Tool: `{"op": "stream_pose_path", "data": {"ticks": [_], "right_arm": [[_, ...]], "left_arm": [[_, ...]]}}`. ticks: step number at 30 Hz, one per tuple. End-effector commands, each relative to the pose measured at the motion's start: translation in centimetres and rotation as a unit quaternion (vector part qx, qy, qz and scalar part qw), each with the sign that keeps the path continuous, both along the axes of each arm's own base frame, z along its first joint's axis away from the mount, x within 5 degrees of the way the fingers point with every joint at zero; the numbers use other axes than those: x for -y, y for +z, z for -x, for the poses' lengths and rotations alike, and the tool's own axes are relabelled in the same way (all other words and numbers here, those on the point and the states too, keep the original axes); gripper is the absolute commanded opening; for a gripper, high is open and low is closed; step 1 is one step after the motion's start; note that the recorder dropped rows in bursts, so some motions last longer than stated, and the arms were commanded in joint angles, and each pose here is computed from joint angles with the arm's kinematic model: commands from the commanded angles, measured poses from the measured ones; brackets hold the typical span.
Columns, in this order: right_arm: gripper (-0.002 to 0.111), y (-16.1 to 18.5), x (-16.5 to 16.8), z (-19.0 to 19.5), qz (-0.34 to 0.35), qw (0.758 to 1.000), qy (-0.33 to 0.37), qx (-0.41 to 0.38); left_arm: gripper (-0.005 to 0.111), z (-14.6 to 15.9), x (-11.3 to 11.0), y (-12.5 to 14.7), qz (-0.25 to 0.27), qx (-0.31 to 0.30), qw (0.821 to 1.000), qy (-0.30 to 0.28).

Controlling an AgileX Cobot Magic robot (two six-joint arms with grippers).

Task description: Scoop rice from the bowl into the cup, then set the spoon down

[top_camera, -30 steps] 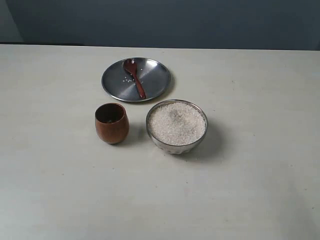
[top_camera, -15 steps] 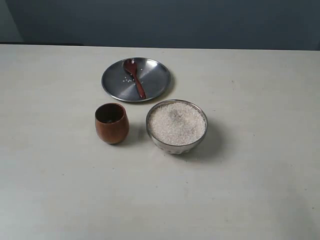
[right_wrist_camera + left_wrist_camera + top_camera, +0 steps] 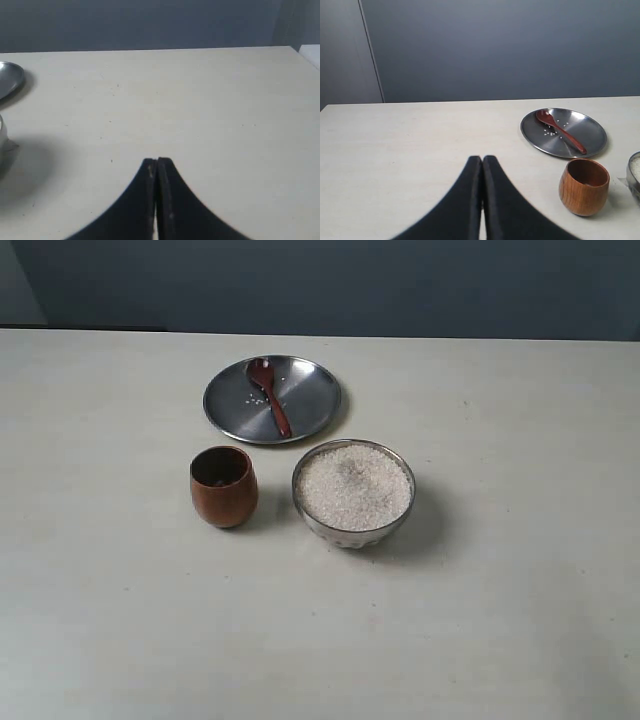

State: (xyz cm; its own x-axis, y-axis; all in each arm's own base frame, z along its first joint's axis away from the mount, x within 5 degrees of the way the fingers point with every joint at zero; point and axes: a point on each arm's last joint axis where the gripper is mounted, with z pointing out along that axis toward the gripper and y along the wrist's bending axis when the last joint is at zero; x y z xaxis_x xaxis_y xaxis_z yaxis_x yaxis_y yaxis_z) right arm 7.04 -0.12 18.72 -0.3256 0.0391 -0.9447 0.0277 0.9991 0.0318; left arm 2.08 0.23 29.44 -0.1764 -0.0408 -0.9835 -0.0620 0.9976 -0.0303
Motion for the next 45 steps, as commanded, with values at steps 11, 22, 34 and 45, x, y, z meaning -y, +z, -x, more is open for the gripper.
{"op": "stream_pose_path", "data": {"ticks": [11,22,34,45], "right_arm": [[0.0,-0.04,0.07,0.11,0.047,0.999,0.012,-0.014],[0.0,-0.2,0.1,0.18,0.035,0.999,0.007,-0.023],[0.0,-0.2,0.08,0.18,0.033,0.999,0.007,-0.023],[0.0,-0.2,0.03,0.18,0.022,0.999,0.006,-0.022]], "left_arm": [[0.0,-0.05,-0.03,0.15,0.001,0.0,1.0,0.003],[0.0,-0.05,-0.03,0.15,0.001,0.0,1.0,0.003],[0.0,-0.05,-0.03,0.15,0.001,0.0,1.0,0.003],[0.0,-0.05,-0.03,0.15,0.001,0.0,1.0,0.003]]}}
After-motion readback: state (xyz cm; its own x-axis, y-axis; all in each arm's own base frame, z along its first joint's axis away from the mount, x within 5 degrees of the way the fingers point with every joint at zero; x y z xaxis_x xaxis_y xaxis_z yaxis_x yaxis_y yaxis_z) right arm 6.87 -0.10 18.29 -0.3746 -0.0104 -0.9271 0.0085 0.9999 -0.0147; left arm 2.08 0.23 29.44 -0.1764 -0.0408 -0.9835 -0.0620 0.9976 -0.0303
